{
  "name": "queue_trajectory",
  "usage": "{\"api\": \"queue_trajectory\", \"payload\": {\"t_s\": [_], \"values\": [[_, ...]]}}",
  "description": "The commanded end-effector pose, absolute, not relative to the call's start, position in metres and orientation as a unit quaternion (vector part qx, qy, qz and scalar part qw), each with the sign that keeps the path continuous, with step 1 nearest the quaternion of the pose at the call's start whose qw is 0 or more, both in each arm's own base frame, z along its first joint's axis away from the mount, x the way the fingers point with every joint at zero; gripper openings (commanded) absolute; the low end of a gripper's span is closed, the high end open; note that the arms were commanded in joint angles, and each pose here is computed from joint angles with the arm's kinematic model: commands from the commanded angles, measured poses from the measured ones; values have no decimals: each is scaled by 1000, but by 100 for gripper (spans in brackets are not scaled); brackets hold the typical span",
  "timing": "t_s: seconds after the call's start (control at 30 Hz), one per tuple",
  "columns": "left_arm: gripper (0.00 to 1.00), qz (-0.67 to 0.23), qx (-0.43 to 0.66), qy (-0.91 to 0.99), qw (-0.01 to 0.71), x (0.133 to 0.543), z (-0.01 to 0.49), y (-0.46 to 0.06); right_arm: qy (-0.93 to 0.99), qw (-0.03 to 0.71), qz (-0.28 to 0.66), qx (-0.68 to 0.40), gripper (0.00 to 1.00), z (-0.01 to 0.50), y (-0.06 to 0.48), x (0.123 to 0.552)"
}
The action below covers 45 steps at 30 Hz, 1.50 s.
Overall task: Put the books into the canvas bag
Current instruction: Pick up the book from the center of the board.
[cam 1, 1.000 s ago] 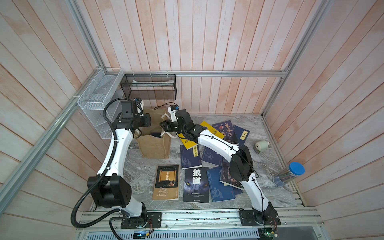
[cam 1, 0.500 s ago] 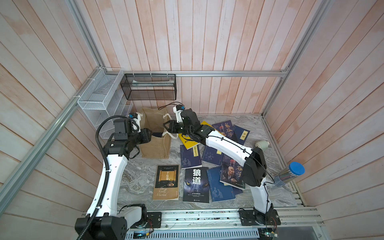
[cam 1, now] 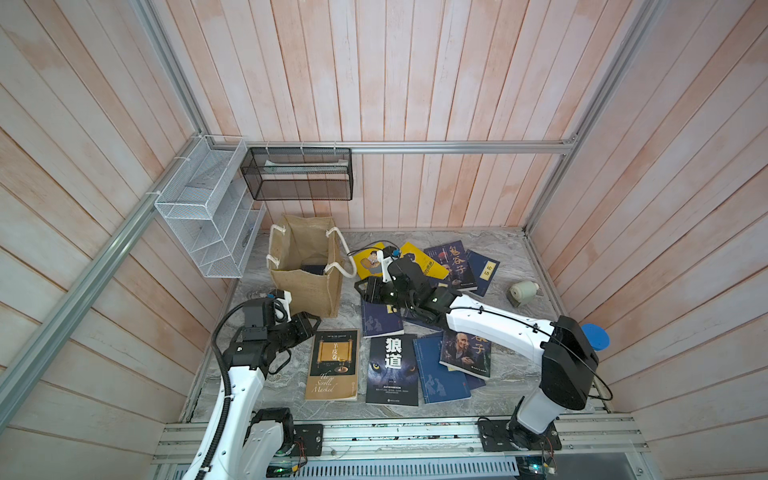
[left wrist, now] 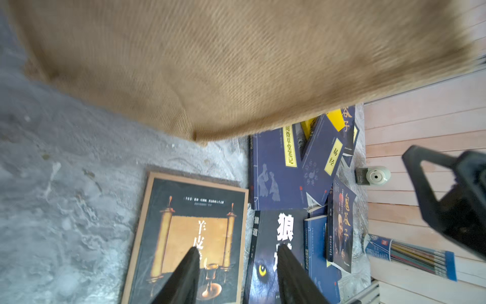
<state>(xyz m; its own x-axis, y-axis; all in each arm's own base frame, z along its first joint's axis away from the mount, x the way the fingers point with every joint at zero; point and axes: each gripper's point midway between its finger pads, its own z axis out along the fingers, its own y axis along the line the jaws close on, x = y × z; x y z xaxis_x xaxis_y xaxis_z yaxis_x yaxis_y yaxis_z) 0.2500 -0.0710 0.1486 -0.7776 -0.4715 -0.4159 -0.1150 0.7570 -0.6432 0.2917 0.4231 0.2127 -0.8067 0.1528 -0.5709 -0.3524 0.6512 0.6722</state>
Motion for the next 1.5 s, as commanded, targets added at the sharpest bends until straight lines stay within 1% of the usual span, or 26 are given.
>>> {"api": "queue_trajectory", "payload": {"t_s": [0.0,0.13,0.23,0.4,0.53,0.7,0.9,1.0,1.1,1.2,1.47], "values": [[50,-356,-200,862,301,257,148,-78,862,262,432,-37,46,184,438,264],[51,-336,-218,870,287,254,121,-77,875,202,438,-47,48,140,461,225],[54,-314,-222,884,268,249,101,-78,884,166,436,-38,51,112,469,204],[57,-279,-258,890,250,242,70,-67,902,145,406,-25,54,81,465,187],[62,-251,-269,901,230,241,49,-60,924,128,358,-27,57,55,456,184],[65,-241,-275,907,208,237,35,-59,930,118,345,-35,57,42,455,184],[65,-234,-282,907,207,232,33,-57,939,79,331,-52,49,18,455,187],[65,-210,-294,906,220,233,35,-47,943,92,315,-58,46,17,449,195],[67,-188,-309,903,233,232,34,-37,946,100,301,-63,45,17,443,197],[67,-192,-312,902,227,230,31,-38,950,98,290,-64,46,14,437,195],[67,-237,-306,902,190,227,25,-57,956,89,272,-67,46,4,426,186]]}}
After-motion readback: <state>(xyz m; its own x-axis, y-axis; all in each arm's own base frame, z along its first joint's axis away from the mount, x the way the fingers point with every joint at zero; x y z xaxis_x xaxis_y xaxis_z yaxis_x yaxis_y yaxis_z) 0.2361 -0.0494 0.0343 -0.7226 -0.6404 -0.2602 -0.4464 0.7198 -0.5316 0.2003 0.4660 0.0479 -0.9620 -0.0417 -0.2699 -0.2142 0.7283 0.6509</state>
